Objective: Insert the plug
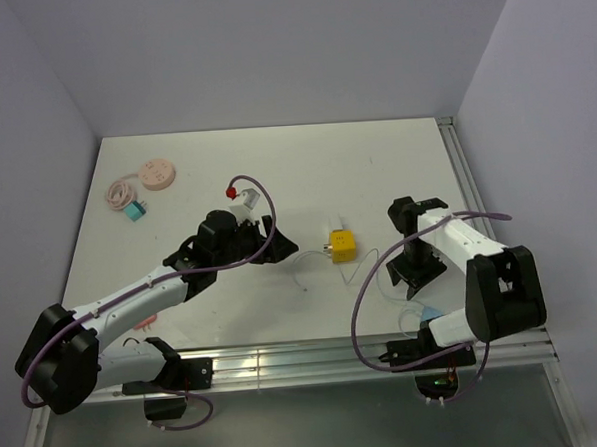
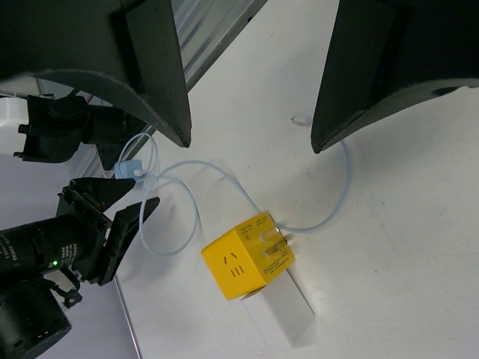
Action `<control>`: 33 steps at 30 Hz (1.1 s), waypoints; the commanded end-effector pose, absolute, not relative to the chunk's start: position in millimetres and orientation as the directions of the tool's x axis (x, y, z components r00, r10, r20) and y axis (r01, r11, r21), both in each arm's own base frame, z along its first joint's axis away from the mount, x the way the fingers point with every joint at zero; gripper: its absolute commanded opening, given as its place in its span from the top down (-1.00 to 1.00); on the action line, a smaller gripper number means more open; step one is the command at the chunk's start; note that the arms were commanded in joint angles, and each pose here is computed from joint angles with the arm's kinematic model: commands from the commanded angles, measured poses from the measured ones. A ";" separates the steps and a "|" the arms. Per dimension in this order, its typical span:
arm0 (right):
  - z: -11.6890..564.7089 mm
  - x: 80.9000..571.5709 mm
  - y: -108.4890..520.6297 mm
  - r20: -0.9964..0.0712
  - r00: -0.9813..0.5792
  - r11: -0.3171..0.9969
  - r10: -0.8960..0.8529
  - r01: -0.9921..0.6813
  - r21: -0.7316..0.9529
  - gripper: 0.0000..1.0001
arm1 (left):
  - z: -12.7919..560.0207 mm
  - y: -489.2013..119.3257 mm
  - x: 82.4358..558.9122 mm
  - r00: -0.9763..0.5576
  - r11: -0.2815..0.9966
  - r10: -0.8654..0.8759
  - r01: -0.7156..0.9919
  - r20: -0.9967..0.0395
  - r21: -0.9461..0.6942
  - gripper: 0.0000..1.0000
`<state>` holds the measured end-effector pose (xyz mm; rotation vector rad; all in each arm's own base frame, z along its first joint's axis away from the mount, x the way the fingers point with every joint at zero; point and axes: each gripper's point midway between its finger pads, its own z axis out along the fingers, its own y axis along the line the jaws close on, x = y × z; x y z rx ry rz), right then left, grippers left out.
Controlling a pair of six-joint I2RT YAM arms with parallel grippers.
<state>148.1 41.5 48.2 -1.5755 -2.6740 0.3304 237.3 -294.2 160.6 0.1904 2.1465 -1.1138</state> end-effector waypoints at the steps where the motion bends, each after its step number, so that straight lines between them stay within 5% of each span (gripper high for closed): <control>1: 37.9 143.8 37.7 -0.106 -0.485 0.450 0.868 0.858 -0.247 -0.18 | 189.1 -296.2 242.6 -0.698 0.601 -0.200 0.467 -0.688 -0.648 -0.42; 23: 76.9 120.5 19.6 -0.205 -0.478 0.421 0.854 0.866 -0.270 -0.20 | 187.3 -301.6 239.4 -0.709 0.571 -0.197 0.479 -0.677 -0.667 -0.44; 33: 50.3 125.0 19.1 -0.195 -0.495 0.422 0.847 0.848 -0.320 -0.22 | 183.1 -299.1 239.5 -0.707 0.585 -0.191 0.475 -0.680 -0.658 -0.45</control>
